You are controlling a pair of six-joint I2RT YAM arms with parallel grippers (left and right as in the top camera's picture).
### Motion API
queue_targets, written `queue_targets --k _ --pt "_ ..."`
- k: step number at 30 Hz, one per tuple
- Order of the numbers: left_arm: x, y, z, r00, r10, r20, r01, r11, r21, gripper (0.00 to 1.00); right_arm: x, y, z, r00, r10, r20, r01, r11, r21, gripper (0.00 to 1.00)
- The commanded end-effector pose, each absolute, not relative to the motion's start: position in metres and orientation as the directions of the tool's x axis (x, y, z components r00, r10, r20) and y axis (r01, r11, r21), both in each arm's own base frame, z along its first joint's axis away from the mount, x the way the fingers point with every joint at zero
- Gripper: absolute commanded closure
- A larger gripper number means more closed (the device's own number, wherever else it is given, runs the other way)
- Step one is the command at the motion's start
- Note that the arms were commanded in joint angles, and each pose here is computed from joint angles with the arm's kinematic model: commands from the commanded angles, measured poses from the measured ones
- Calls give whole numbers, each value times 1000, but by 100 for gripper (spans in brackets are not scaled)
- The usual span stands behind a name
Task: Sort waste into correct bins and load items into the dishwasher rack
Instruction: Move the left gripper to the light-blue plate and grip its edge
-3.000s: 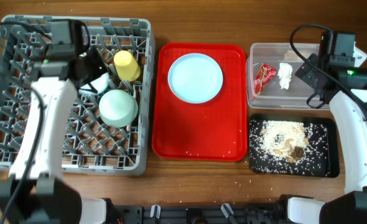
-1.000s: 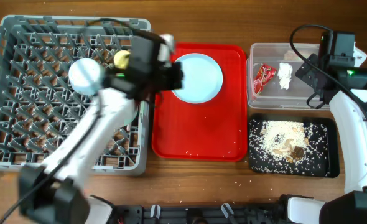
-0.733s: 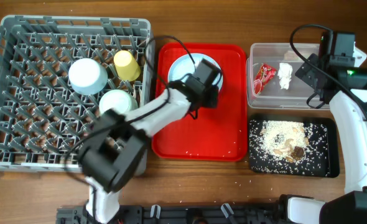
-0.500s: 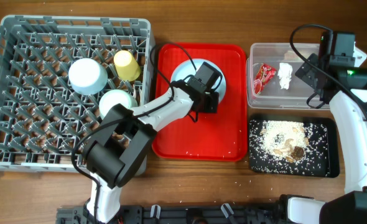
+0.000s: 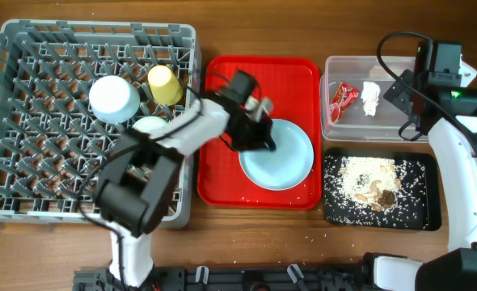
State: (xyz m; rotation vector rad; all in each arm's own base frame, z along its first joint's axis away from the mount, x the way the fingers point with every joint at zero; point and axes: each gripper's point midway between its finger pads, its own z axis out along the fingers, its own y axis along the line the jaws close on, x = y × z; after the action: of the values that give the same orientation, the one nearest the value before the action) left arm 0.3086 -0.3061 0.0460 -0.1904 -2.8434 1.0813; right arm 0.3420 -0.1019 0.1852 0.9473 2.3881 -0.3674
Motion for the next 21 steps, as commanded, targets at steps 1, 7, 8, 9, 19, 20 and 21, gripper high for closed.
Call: queue_targets --k 1,7,8,9,19,20,21 --pt "350 -253 105 -981 6 -196 103 865 -491 96 341 -104 196 -591 540 -599 700 712 -49 0" --pt "333 -200 90 -986 -10 -164 29 972 -235 50 341 -104 196 -591 539 -599 700 713 -50 0" --pt "329 -199 85 -988 -9 -151 27 973 -231 50 341 -104 196 -591 539 -599 700 713 -50 0" --pt "328 -198 83 -989 -9 -148 25 973 -229 50 341 -104 196 -591 539 -599 700 713 -50 0" --pt "307 -239 43 -989 112 -94 129 971 -201 78 341 -104 196 -591 539 -599 700 713 -50 0" --pt "305 -244 38 -987 130 -96 146 971 -190 79 341 -104 196 -592 539 -599 700 713 -50 0" --pt "304 -245 35 -985 136 -103 152 974 -169 81 341 -104 196 -591 540 -599 700 712 -49 0"
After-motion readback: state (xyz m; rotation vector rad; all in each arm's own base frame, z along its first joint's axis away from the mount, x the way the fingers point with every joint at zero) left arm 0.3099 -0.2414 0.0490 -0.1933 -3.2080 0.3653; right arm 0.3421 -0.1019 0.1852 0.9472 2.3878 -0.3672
